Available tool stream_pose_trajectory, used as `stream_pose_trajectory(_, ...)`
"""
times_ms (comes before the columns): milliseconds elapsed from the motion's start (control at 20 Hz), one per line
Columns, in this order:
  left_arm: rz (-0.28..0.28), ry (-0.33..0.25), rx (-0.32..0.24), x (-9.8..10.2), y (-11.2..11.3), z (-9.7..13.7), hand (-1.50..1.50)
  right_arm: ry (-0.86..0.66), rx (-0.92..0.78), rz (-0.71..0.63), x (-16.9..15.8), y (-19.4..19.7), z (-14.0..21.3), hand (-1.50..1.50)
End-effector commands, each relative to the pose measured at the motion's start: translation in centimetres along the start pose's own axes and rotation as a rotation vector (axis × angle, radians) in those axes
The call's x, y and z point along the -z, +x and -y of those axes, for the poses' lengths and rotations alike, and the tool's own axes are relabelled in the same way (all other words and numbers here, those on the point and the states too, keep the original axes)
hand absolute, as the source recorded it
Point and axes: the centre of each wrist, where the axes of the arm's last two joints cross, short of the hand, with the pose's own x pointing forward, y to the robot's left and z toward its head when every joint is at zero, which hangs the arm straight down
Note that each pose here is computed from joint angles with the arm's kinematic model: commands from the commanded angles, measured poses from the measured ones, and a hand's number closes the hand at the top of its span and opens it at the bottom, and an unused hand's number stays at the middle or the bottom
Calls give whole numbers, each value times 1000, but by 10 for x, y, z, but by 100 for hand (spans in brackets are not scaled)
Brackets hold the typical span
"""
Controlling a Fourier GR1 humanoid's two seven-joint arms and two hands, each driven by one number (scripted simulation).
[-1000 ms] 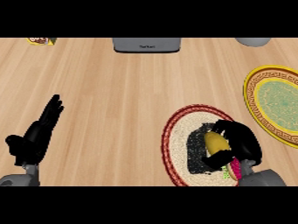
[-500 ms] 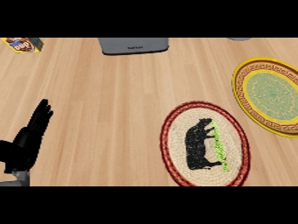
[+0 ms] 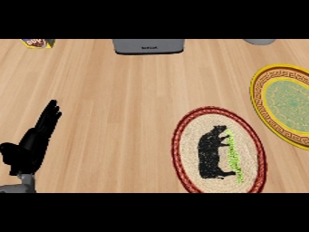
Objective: Pick the lemon from the placemat and place it in the plate
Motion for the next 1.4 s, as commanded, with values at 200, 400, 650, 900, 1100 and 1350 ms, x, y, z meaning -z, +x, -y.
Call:
stream_pose_trajectory(200, 14, -14, 4, 12, 9, 9, 0, -256, 72, 110, 5, 13, 44, 150)
stream_pose_trajectory(400, 10, -16, -15, 13, 19, 13, 0, -232, 97, 135, 14, 26, 48, 150)
stream_pose_trajectory(650, 15, -31, -2, 7, -1, 11, 0, -205, 116, 171, 35, 71, 44, 150)
stream_pose_trajectory(900, 12, -22, -10, 14, 13, 25, 0, -156, 130, 199, 72, 107, 32, 150)
stream_pose_trajectory(1100, 18, -44, -9, 7, 1, 19, 0, -99, 153, 199, 97, 150, 4, 150)
stream_pose_trajectory(1350, 20, -21, 1, 13, -4, 19, 0, -56, 188, 244, 120, 161, -25, 150)
